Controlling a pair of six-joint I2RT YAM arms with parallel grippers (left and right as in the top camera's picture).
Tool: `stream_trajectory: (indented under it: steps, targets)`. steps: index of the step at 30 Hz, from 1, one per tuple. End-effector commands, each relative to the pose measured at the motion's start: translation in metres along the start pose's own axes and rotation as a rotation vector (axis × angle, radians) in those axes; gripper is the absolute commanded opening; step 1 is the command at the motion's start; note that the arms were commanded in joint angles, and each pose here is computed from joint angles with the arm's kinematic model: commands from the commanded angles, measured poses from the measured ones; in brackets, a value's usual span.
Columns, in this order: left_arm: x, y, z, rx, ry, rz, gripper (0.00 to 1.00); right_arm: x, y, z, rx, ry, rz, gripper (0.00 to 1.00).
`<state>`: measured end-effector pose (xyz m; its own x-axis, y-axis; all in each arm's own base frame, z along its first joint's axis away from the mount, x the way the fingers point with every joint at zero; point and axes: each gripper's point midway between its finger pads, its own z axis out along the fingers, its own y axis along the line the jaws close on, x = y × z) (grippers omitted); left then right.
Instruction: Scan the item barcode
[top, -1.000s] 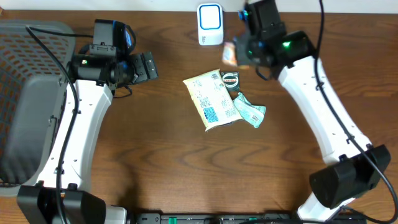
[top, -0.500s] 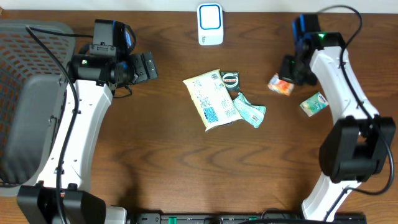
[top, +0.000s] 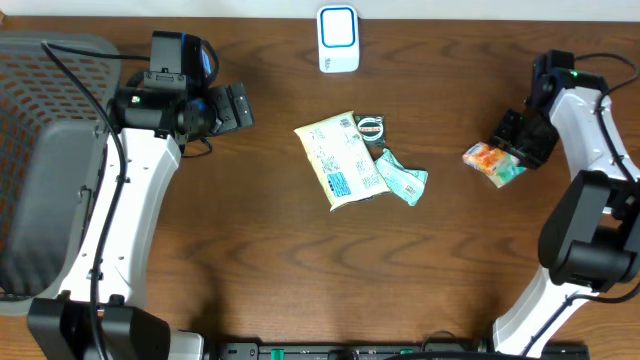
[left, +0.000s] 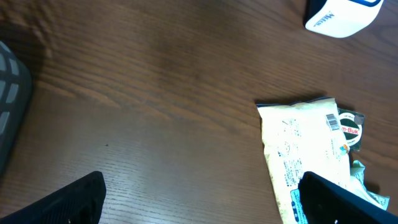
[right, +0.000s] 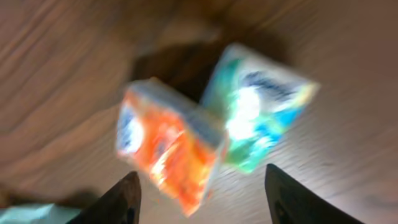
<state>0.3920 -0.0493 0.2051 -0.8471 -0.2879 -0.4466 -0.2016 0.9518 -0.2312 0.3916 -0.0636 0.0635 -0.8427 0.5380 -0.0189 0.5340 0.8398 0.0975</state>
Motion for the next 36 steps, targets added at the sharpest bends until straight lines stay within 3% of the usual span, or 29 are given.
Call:
stream_trajectory:
  steps: [1,9,16,21,27,36]
  targets:
    - [-0.001,-0.002,0.001,0.008,0.003,0.002,0.98,0.004,0.038,-0.021,-0.23,0.02,-0.14,0.65]
    - [-0.001,-0.002,0.001,0.008,0.003,0.002,0.98,0.016,0.072,-0.055,-0.275,0.024,-0.288,0.64]
    - [-0.001,-0.002,0.001,0.008,0.003,0.002,0.98,0.046,0.112,-0.049,-0.286,0.055,-0.41,0.64]
    - [-0.001,-0.002,0.001,0.008,0.003,0.002,0.98,0.082,0.149,-0.027,-0.288,0.085,-0.529,0.41]
    - [-0.001,-0.002,0.001,0.008,0.003,0.002,0.98,0.127,0.167,0.014,-0.275,0.148,-0.546,0.03]
    - [-0.001,-0.002,0.001,0.008,0.003,0.002,0.98,0.164,0.155,0.048,-0.228,0.222,-0.568,0.01]
